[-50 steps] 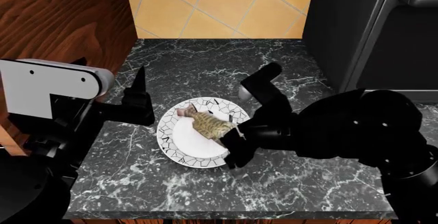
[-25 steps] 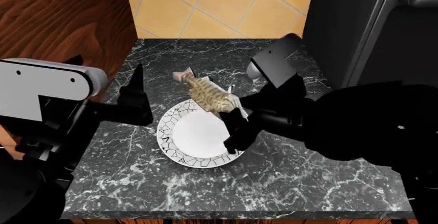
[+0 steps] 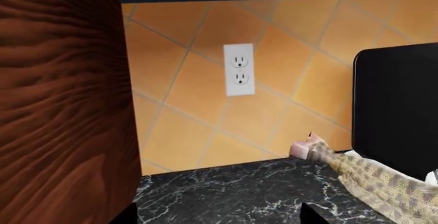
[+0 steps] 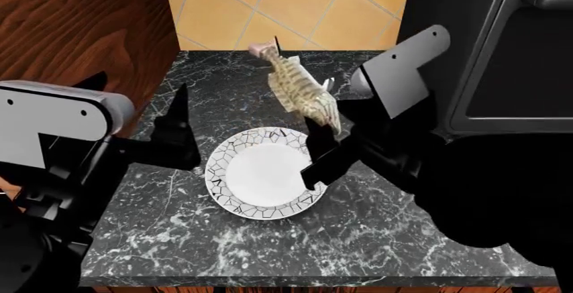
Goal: Place the fish on the rack of the oven.
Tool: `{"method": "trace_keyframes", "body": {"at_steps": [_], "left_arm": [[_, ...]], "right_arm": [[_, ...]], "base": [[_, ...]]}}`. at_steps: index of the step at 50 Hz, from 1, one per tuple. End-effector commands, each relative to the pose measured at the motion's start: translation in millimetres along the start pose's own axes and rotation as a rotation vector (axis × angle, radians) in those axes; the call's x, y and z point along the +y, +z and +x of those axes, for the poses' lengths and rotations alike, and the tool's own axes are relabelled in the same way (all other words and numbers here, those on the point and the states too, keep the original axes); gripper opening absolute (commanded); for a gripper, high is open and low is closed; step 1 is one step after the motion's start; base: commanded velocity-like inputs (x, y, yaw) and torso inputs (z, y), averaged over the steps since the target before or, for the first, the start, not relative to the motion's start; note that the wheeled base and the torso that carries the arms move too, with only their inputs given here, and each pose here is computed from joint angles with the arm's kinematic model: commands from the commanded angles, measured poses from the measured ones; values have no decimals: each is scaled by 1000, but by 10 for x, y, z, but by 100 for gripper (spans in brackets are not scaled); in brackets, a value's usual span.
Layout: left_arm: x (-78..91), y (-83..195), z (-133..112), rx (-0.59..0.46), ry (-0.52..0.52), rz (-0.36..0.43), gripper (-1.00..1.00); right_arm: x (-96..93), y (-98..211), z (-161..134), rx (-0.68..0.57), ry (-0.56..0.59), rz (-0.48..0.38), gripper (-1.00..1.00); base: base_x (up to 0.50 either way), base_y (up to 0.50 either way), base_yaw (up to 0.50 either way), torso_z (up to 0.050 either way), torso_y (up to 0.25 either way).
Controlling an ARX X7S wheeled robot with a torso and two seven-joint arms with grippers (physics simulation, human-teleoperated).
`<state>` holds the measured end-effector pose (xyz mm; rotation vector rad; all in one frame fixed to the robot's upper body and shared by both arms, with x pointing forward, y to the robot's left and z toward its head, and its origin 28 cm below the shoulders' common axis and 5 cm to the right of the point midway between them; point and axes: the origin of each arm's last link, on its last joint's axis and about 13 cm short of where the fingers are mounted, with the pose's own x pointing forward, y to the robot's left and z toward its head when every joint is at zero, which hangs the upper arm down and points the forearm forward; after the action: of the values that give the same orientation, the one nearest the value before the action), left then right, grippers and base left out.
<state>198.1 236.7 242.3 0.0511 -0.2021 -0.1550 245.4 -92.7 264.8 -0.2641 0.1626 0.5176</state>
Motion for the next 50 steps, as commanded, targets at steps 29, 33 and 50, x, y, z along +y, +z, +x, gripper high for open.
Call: {"method": "trace_keyframes", "body": {"at_steps": [29,33,50], "left_arm": [[-15,-1,-28,-8,-16,-4,100],[-5,-2,-26,-7,-13,-3,100],[-24,52,18,-15,-18,-3,100]], "right_arm": [[62,15,-183,-66,-91,3,-100],[62,11,-174,-66,-89,1,-100],[43,30,-193,-76,-96,-9,-100]], "base": [[-253,0,0,0,0],[-368,0,0,0,0],[-372,0,0,0,0]]}}
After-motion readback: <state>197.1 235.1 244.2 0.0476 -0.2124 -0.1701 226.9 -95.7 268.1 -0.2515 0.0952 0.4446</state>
